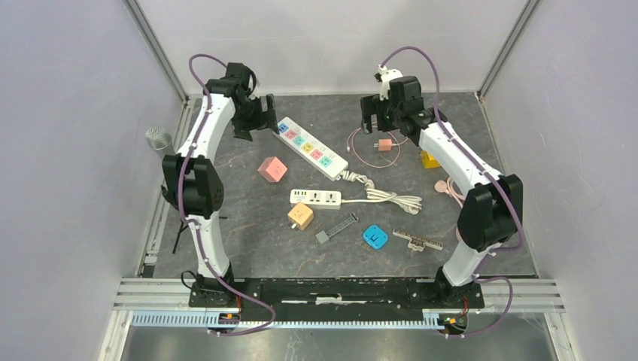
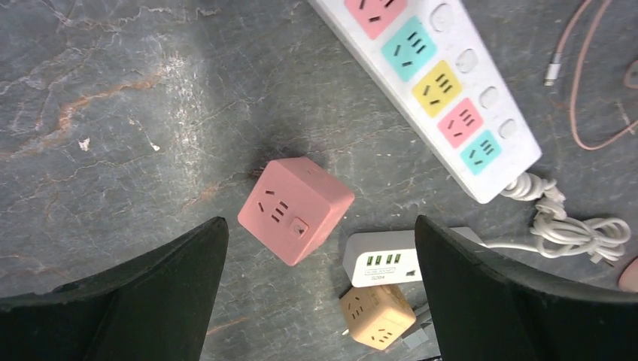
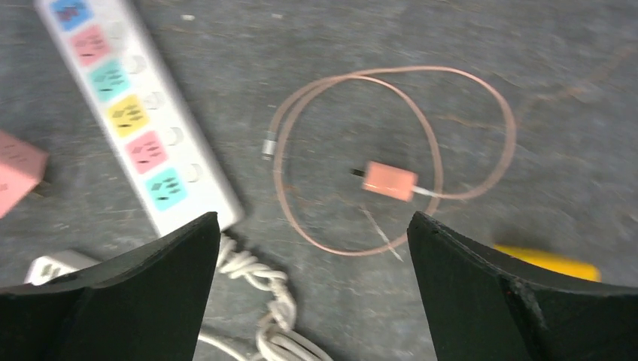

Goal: Pull the plug off the socket

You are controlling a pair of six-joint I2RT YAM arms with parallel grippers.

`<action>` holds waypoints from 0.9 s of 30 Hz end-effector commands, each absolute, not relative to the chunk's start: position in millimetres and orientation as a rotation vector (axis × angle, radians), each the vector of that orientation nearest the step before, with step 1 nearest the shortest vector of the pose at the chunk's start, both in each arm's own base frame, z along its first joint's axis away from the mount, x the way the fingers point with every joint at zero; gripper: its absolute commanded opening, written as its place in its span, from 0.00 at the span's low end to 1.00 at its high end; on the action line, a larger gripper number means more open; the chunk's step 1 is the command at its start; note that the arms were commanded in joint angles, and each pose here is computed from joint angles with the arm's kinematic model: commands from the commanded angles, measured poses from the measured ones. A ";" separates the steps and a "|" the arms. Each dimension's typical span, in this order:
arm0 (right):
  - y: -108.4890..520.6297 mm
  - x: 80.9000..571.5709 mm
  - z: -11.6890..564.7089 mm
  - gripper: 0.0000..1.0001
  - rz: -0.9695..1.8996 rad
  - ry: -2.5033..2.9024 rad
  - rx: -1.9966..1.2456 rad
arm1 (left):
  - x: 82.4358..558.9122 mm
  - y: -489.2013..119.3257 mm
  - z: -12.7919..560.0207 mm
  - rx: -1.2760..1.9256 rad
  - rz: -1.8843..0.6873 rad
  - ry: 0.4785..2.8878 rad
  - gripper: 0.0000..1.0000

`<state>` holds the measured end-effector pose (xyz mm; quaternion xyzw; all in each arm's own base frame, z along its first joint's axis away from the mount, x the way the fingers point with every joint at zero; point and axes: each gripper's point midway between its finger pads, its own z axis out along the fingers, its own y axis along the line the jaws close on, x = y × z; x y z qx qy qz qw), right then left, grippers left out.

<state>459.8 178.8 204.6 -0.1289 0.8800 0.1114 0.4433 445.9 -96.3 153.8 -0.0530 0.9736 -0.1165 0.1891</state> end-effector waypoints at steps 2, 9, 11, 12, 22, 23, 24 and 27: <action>102.5 444.2 219.6 0.98 -0.064 2.201 -0.136 | 447.6 -110.1 223.2 -0.149 -0.475 2.540 1.00; 33.4 390.4 204.7 0.98 -0.309 2.293 0.164 | 421.6 -151.6 224.2 -0.109 -0.671 2.531 1.00; 11.8 369.2 201.2 0.98 -0.388 2.307 0.267 | 415.2 -160.9 217.5 -0.088 -0.689 2.546 1.00; -2.1 357.2 201.4 0.98 -0.434 2.305 0.337 | 413.1 -165.4 214.0 -0.080 -0.702 2.554 1.00; -64.3 239.6 209.7 0.89 -0.458 2.316 0.846 | 402.2 -180.3 208.4 -0.045 -0.732 2.581 1.00; -70.3 228.2 212.6 0.90 -0.500 2.317 0.869 | 401.0 -179.1 210.5 -0.045 -0.726 2.575 1.00; -78.5 216.7 215.6 0.92 -0.559 2.310 0.896 | 400.0 -178.0 210.5 -0.047 -0.718 2.575 1.00; -97.2 193.8 216.5 0.98 -0.632 2.292 0.967 | 396.2 -173.9 208.0 -0.051 -0.696 2.580 1.00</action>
